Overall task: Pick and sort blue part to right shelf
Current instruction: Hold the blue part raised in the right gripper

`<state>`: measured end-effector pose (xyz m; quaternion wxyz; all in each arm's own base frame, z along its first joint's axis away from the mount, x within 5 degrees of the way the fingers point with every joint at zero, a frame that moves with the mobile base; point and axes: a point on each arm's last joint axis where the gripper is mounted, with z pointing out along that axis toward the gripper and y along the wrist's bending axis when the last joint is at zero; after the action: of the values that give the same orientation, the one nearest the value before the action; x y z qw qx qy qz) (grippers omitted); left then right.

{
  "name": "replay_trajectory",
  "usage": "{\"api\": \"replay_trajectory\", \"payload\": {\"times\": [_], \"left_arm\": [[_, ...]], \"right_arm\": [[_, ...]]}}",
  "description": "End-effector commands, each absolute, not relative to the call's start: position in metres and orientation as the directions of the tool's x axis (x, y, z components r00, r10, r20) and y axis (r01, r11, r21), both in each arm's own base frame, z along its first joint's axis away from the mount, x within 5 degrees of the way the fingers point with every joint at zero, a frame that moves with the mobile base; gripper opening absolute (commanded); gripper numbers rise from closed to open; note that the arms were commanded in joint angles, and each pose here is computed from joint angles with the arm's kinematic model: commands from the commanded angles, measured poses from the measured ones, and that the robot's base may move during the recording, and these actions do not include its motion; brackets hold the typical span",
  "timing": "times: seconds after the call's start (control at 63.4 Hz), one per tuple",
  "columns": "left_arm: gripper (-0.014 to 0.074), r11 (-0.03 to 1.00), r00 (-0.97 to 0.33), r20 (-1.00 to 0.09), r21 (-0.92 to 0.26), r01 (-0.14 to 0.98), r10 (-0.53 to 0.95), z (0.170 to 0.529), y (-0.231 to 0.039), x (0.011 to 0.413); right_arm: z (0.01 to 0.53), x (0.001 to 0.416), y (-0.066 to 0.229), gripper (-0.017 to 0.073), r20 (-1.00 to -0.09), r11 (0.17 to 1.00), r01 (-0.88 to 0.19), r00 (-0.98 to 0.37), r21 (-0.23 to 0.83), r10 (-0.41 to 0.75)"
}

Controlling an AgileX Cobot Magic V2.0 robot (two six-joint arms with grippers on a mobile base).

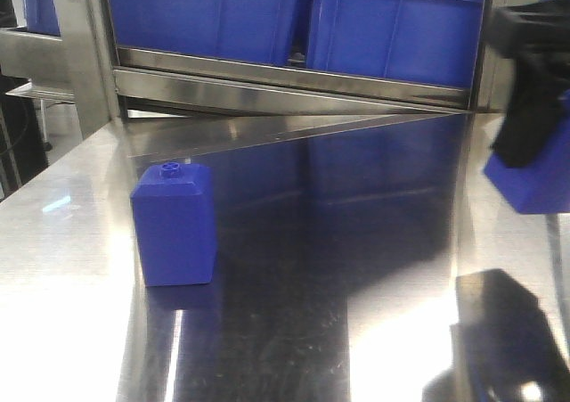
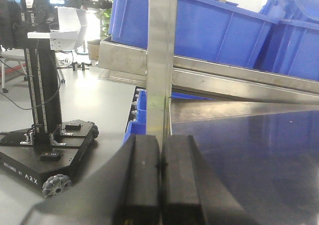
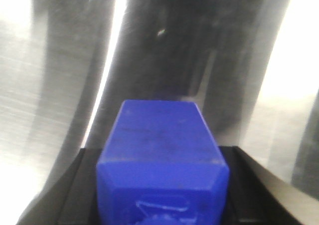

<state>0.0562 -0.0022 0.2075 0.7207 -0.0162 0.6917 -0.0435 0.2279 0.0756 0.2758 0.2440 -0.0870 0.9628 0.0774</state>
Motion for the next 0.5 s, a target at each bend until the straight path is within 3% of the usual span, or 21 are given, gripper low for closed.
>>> {"api": "replay_trajectory", "payload": {"times": [0.0, 0.221, 0.489], "left_arm": [[0.0124, 0.995, 0.121, -0.988, -0.089, 0.038, -0.093, 0.208, -0.001, 0.055], [0.0124, 0.995, 0.121, -0.988, -0.089, 0.038, -0.093, 0.208, -0.001, 0.055], [0.0124, 0.995, 0.121, -0.988, -0.089, 0.038, -0.093, 0.208, -0.001, 0.055]], "right_arm": [[0.291, 0.221, 0.058, 0.0359, -0.646, 0.971, -0.226, -0.754, 0.08, -0.122], [0.291, 0.196, 0.024, 0.0359, -0.801, 0.992, -0.108, -0.599, 0.06, -0.017], [0.304, 0.158, 0.014, 0.0359, -0.976, 0.996, -0.078, -0.216, 0.053, 0.035]]}}
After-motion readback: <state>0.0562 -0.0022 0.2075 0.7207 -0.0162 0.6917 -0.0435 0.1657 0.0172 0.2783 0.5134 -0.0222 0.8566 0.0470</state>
